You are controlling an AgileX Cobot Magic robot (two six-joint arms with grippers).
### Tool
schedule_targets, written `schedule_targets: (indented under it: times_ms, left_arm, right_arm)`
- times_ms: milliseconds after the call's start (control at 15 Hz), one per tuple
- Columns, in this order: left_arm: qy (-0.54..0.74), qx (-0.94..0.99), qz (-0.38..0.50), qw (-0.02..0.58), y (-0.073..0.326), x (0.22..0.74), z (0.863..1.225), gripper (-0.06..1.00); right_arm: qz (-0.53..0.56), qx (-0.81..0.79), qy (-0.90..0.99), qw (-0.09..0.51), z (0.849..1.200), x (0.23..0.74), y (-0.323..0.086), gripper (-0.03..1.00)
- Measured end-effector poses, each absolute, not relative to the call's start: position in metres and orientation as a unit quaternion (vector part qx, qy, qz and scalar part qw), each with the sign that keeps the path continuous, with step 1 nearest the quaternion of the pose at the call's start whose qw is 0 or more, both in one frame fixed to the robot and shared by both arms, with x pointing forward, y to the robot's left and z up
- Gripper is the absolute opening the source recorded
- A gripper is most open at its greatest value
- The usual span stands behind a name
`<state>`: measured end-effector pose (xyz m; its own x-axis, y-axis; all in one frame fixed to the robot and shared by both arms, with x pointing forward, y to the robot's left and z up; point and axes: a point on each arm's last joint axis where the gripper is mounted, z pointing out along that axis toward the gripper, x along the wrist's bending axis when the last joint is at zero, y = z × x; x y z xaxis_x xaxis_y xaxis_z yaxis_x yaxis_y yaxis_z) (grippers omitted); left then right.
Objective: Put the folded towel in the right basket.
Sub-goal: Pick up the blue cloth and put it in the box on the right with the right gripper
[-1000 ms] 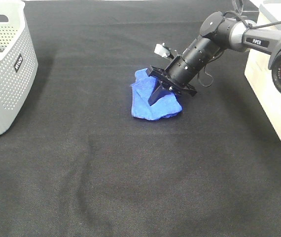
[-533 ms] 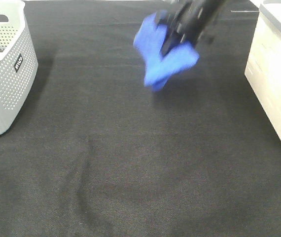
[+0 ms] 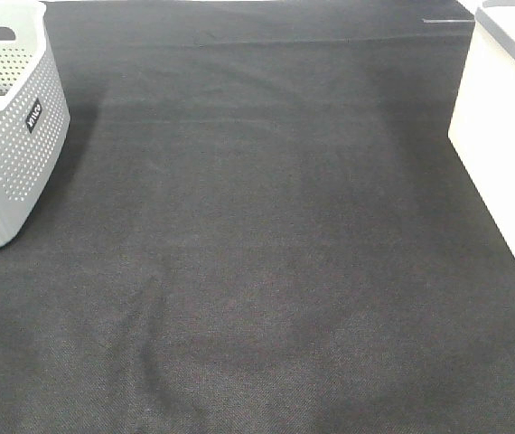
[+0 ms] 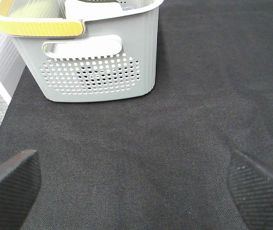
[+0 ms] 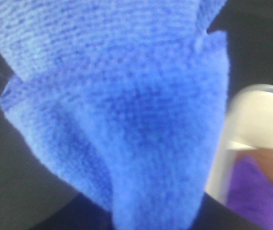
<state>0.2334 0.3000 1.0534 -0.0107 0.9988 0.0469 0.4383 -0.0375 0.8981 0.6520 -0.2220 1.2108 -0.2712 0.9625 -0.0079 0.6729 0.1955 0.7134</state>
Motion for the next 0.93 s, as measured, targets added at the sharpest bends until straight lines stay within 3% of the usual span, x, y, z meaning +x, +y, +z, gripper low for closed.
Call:
schedule_targets:
  times_ms: [133,333,400,600,667,800,933]
  left_arm:
    - [0.594,0.605,0.391,0.359,0.300,0.233,1.053,0.99]
    - [0.594,0.605,0.391,0.359,0.300,0.233,1.053,0.99]
    - [0.594,0.605,0.391,0.359,0.300,0.233,1.053,0.99]
    - [0.594,0.605,0.391,0.359,0.300,0.233,1.053,0.99]
    - [0.594,0.605,0.391,0.359,0.300,0.233,1.053,0.99]
    - [0.594,0.605,0.391,0.359,0.300,0.233,1.053,0.99]
    - [0.594,0.605,0.391,0.359,0.300,0.233,1.053,0.99]
  right_arm:
    - [0.296,0.626,0.680,0.241,1.208,0.658,-0.290,0.23]
    - [0.253,0.707,0.631,0.196,1.166,0.660,-0.364,0.23]
    - [0.253,0.707,0.631,0.196,1.166,0.660,-0.364,0.23]
    - [0.207,0.747,0.615,0.144,1.115,0.669,-0.396,0.23]
    - [0.198,0.749,0.618,0.129,1.101,0.675,-0.394,0.30]
    - [0.182,0.740,0.636,0.122,1.087,0.684,-0.381,0.76]
    - [0.172,0.727,0.653,0.124,1.084,0.687,-0.365,0.93]
